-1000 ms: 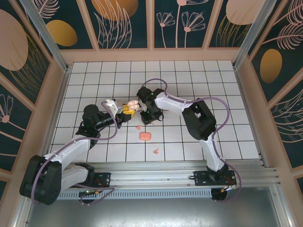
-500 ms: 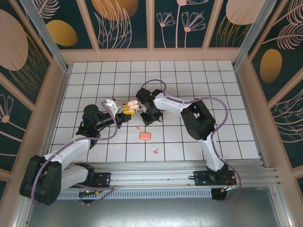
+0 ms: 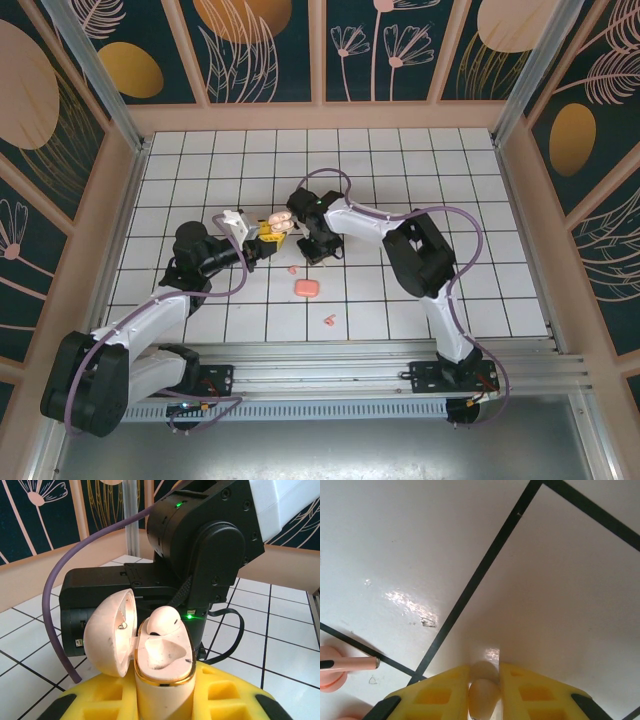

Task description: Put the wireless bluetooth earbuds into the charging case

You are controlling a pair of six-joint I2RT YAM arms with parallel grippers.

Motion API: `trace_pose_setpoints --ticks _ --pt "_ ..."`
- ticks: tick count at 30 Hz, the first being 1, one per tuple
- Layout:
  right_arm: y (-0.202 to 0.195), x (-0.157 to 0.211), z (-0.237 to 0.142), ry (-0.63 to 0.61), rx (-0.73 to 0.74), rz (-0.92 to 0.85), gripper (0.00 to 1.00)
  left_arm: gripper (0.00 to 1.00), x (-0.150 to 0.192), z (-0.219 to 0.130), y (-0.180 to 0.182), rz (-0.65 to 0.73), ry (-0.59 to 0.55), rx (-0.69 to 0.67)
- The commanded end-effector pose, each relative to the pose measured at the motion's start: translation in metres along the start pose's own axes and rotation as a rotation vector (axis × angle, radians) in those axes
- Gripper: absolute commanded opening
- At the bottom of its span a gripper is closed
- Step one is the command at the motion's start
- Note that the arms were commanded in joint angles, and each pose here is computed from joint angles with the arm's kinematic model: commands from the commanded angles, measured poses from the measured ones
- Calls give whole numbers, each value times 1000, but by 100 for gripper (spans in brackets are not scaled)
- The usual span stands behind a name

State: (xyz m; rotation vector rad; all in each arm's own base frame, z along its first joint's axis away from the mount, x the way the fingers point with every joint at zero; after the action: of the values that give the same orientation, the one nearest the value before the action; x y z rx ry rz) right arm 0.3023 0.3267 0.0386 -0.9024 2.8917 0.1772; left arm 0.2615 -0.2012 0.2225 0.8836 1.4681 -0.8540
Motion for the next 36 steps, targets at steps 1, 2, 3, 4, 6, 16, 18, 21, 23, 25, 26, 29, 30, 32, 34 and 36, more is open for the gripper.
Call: trace_pose_setpoints --ticks 1,2,3,4,6,16,18,21,23,25,26,29,30,32,34,36 --pt "-6 -1 -16 -67 32 63 21 16 -9 0 -1 20 -25 9" --pt "-7 -4 -20 -94 23 85 21 16 -9 1 -1 17 -27 11" --pt "-8 -6 -25 -124 10 112 20 16 -9 1 -1 14 -30 13" --pt "-10 -9 -29 -150 0 137 20 16 -8 1 -1 9 -31 13" --pt "-13 -14 -40 -217 -29 195 20 15 -8 2 -1 -2 -38 19" --pt "-17 -30 -90 -504 -219 399 20 15 -7 3 -2 -23 -51 33" --pt "-15 -33 -99 -553 -269 416 20 15 -1 4 0 -33 -44 27" --pt "-12 -38 -111 -615 -330 447 20 15 7 6 4 -60 -34 9" --pt "-11 -40 -117 -654 -361 463 20 15 8 7 6 -74 -36 2" --pt "-9 -42 -123 -689 -400 478 20 15 9 8 7 -85 -39 -3" --pt "-8 -43 -127 -709 -420 483 19 15 9 8 8 -91 -41 -7" --pt "-7 -45 -136 -749 -457 484 19 15 10 8 9 -96 -41 -11" --pt "-7 -46 -139 -760 -465 483 19 14 10 8 10 -100 -40 -14" --pt "-8 -48 -148 -786 -476 485 19 14 10 9 11 -101 -43 -23" --pt "-10 -51 -160 -827 -481 483 19 15 11 9 15 -113 -42 -43" --pt "-11 -54 -175 -876 -485 476 19 15 13 9 18 -123 -42 -65"
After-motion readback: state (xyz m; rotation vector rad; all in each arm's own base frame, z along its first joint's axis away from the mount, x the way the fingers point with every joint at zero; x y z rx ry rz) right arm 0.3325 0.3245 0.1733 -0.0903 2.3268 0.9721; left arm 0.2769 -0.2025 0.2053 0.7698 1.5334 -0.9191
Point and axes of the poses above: each hand's point on the last joint's axis, 136 mm out from that joint toward the fingers, its own z axis out along the fingers, its own y axis along the line the jaws close on, x = y × z, the point moved 2 cm from there along -z, back along the fingers
